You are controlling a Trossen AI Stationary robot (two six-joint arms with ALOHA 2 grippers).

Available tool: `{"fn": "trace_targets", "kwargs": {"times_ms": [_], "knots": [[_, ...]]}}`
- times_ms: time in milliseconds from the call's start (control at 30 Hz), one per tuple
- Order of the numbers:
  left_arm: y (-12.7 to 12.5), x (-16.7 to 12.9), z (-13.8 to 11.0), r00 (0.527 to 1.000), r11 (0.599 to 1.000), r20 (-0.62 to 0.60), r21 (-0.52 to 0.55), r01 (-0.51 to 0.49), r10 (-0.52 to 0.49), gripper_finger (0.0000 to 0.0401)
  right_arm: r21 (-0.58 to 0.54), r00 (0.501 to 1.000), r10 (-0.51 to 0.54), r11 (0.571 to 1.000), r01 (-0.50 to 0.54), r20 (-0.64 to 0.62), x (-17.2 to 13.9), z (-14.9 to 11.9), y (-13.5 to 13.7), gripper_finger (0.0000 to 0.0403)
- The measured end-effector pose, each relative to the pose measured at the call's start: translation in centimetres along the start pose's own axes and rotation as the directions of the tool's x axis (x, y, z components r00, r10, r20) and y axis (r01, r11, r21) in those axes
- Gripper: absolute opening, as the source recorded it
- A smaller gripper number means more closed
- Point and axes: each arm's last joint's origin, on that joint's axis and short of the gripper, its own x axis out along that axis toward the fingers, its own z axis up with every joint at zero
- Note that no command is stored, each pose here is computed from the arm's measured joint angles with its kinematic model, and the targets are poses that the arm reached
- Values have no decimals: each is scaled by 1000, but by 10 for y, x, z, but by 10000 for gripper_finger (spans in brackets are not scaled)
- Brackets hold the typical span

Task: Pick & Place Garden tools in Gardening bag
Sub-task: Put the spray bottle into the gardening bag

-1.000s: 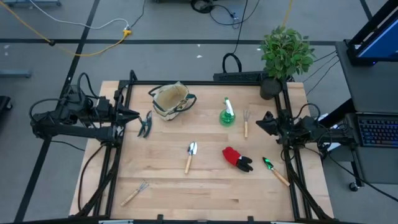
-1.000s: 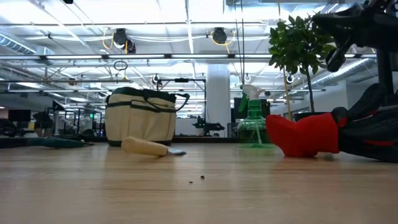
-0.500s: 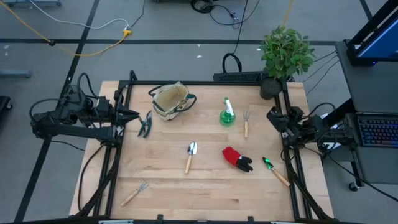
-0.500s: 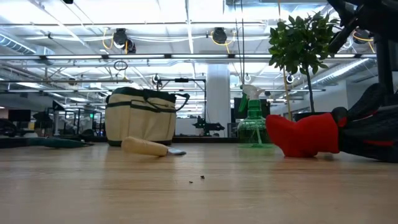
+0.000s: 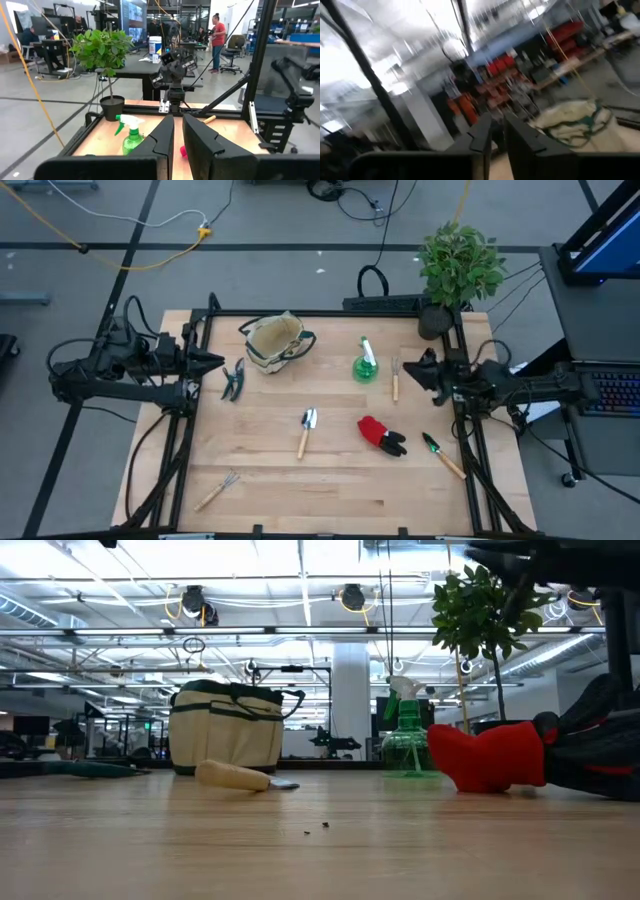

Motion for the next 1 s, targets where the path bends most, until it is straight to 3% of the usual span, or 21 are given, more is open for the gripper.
{"fn": "trace_targets", "kwargs": {"times_ms": [100,200,433,667,1000], "knots": [[0,0,3,1000,1000,26,19,-1,0,47,-88,989,-72,994,60,-133,26,3,6,72],[0,0,2,1000,999,22,39,-1,1,47,-163,974,-137,981,108,-181,53,15,16,93],[0,0,-7,997,998,-78,65,4,1,47,-389,901,-320,901,194,-292,102,34,32,137],[0,-1,-16,986,997,-167,80,11,3,47,-558,742,-563,770,310,-364,127,42,32,181],[1,-1,-16,985,989,-167,144,-13,38,47,-578,530,-713,693,431,-459,142,16,-6,239]]}}
